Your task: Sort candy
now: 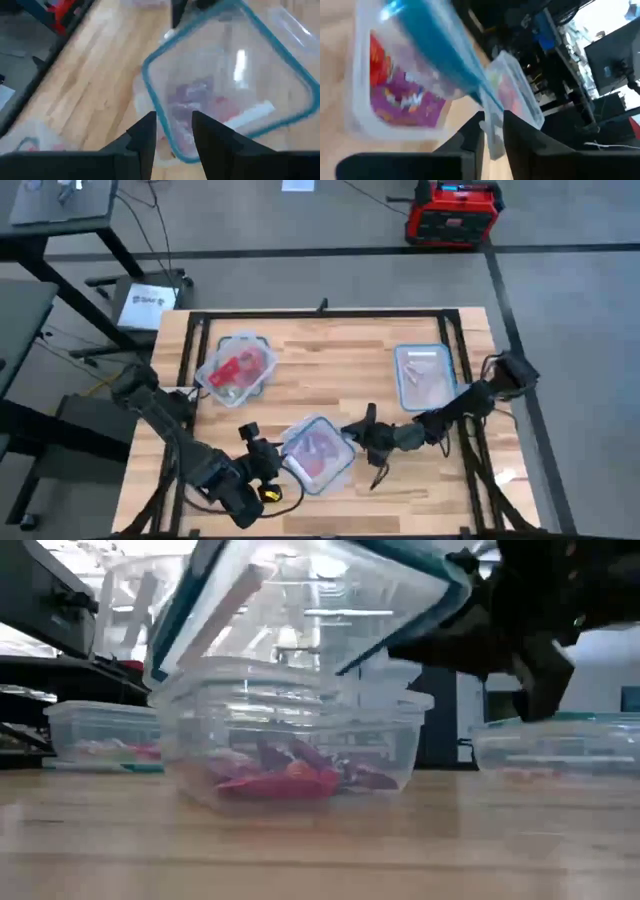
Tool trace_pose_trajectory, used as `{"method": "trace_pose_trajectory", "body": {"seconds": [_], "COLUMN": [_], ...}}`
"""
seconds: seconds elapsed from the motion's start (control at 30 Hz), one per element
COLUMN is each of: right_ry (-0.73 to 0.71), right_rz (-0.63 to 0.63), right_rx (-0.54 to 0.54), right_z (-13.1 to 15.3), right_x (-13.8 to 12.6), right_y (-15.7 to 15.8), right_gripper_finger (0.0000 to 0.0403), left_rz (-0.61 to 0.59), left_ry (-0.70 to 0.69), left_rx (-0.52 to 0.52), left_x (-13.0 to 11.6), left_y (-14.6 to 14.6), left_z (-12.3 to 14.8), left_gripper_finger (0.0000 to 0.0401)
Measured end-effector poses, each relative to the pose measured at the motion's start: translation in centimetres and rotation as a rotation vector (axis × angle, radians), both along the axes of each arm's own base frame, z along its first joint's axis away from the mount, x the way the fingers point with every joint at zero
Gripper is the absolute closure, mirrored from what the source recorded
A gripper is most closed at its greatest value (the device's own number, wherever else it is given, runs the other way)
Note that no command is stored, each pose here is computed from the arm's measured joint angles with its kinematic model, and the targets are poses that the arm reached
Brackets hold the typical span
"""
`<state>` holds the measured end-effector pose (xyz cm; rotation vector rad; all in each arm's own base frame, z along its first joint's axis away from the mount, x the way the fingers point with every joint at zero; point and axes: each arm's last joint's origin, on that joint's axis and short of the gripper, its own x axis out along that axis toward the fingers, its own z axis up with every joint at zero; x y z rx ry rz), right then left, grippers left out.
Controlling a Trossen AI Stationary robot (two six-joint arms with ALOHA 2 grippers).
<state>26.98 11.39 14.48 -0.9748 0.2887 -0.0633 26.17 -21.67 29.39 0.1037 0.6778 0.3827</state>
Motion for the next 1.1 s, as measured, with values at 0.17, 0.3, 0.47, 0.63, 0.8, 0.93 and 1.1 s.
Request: {"method": "trace_pose_trajectory", "body": {"seconds": [0.17, 0.3, 0.47, 0.63, 0.8, 0.93, 1.1], "right_ry": [-0.003, 0.067, 0.11, 0.083, 0.141, 0.229, 0.294], "right_rz": [-0.047, -0.123, -0.221, -0.171, -0.158, -0.221, -0.31], "right_rx": [0.048, 0.12, 0.252, 0.283, 0.243, 0.249, 0.244], "right_z": [-0.1, -0.8, -1.3, 0.1, 0.9, 0.7, 0.0], "right_x": [0.3, 0.6, 1.1, 2.1, 2.9, 3.2, 3.1], "right_y": [-0.9, -2.1, -3.1, -2.0, -1.1, -1.8, -3.4], "right_gripper_finger": [0.0346, 0.0346, 0.0336, 0.0291, 0.0231, 0.02, 0.0189], "left_rz": [0.001, -0.001, -0.002, -0.009, -0.008, -0.008, -0.008], "left_ry": [0.006, 0.007, 0.007, 0.019, 0.018, 0.018, 0.018], "left_rx": [0.002, 0.004, 0.003, -0.01, -0.011, -0.012, -0.011], "left_x": [0.3, 0.3, 0.3, 0.3, 0.3, 0.3, 0.3], "left_y": [0.3, 0.3, 0.3, 0.2, 0.3, 0.2, 0.3], "left_z": [0.0, 0.0, 0.0, 0.0, 0.0, 0.0, 0.0], "left_gripper_finger": [0.0291, 0.0291, 0.0291, 0.0291, 0.0291, 0.0291, 0.0291]}}
